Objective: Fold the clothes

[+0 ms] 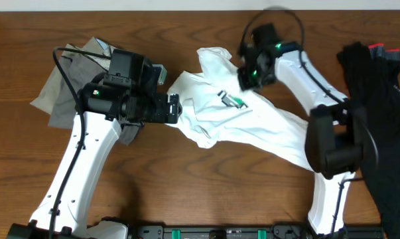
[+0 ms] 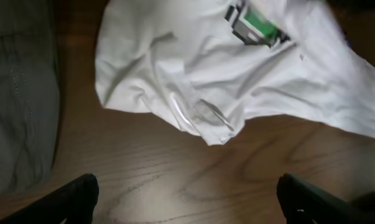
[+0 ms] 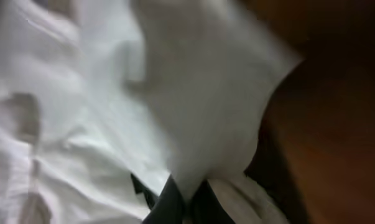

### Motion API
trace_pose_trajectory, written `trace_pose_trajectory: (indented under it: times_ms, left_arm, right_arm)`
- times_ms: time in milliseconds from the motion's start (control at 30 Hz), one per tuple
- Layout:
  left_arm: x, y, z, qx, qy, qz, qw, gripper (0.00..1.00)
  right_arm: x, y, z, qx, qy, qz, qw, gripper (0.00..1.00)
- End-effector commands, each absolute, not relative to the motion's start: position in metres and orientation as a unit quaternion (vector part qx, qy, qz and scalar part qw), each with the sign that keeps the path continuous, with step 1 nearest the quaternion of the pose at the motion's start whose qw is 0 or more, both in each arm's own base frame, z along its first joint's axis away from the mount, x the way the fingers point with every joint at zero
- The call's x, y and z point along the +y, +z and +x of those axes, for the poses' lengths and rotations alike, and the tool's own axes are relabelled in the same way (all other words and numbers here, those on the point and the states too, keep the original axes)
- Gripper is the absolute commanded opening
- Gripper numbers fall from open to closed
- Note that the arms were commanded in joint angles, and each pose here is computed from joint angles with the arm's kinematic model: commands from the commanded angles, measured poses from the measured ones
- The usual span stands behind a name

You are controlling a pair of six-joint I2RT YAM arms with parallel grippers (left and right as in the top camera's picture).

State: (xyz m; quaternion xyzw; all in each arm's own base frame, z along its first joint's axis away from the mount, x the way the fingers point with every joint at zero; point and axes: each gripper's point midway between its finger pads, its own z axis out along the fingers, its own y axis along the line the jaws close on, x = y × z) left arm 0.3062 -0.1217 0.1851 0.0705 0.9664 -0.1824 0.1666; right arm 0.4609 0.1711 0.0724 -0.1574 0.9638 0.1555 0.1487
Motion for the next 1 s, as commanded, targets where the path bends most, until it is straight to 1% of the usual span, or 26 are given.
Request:
trace_pose_trajectory:
  times_ms: [0,100,200,233,267,300,433,533,567,600,767,833,867,967]
  left_arm:
    - [-0.121,0.188,0.308,0.965,-0.178,0.079,0.174,0.94]
    - [-0.121,0.189,0.309,0.965,-0.178,0.079,0.175,0.94]
    - [-0.121,0.189,0.308,0.965,-0.178,0.079,0.175,0.94]
    - [-0.121,0.189,0.308,0.965,-0.178,0.078,0.175,0.94]
    - [-0.121,0.189,0.308,0.965,-0.178,0.078,0.175,0.94]
    - [-0.121,0.189,0.308,0.965,-0.178,0.078,0.175,0.94]
    - [-0.121,0.189,0.308,0.965,-0.178,0.079,0.174,0.94]
    - [-0.121,0.189,0.308,0.965,-0.178,0.079,0.175,0.94]
    - [-0.121,0.189,0.308,0.965,-0.178,0.08,0.175,0.99]
    - [-0.121,0.188,0.309,0.964,-0.176,0.088,0.176,1.0]
    - [-0.123,0.178,0.314,0.964,-0.17,0.115,0.171,1.0]
    - [-0.124,0.169,0.321,0.965,-0.17,0.114,0.166,1.0]
    - [-0.125,0.164,0.323,0.965,-0.169,0.114,0.162,0.97]
    - [-0.126,0.143,0.328,0.971,-0.166,0.11,0.134,0.86]
  right_arm:
    - [0.15,0.183,0.503,0.921,0.139,-0.197,0.305,0.01]
    - [0.123,0.218,0.531,0.904,0.093,-0.173,0.379,0.01]
    - [0.092,0.225,0.553,0.899,0.034,-0.137,0.415,0.01]
    - [0.082,0.223,0.557,0.901,0.019,-0.122,0.417,0.12]
    - [0.073,0.216,0.561,0.905,0.008,-0.101,0.414,0.38]
    - [0.065,0.212,0.563,0.909,0.0,-0.083,0.409,0.49]
    - [0.033,0.184,0.551,0.934,-0.017,-0.009,0.357,0.77]
    - [0.024,0.171,0.533,0.95,-0.004,0.01,0.313,0.79]
    - [0.024,0.166,0.524,0.956,0.004,0.01,0.293,0.79]
    - [0.026,0.161,0.517,0.961,0.015,0.008,0.275,0.79]
    - [0.048,0.142,0.474,0.98,0.087,-0.004,0.179,0.79]
    - [0.052,0.139,0.462,0.983,0.099,-0.004,0.155,0.8]
    - [0.054,0.137,0.456,0.984,0.103,-0.004,0.142,0.81]
    - [0.051,0.132,0.44,0.989,0.099,0.007,0.108,0.8]
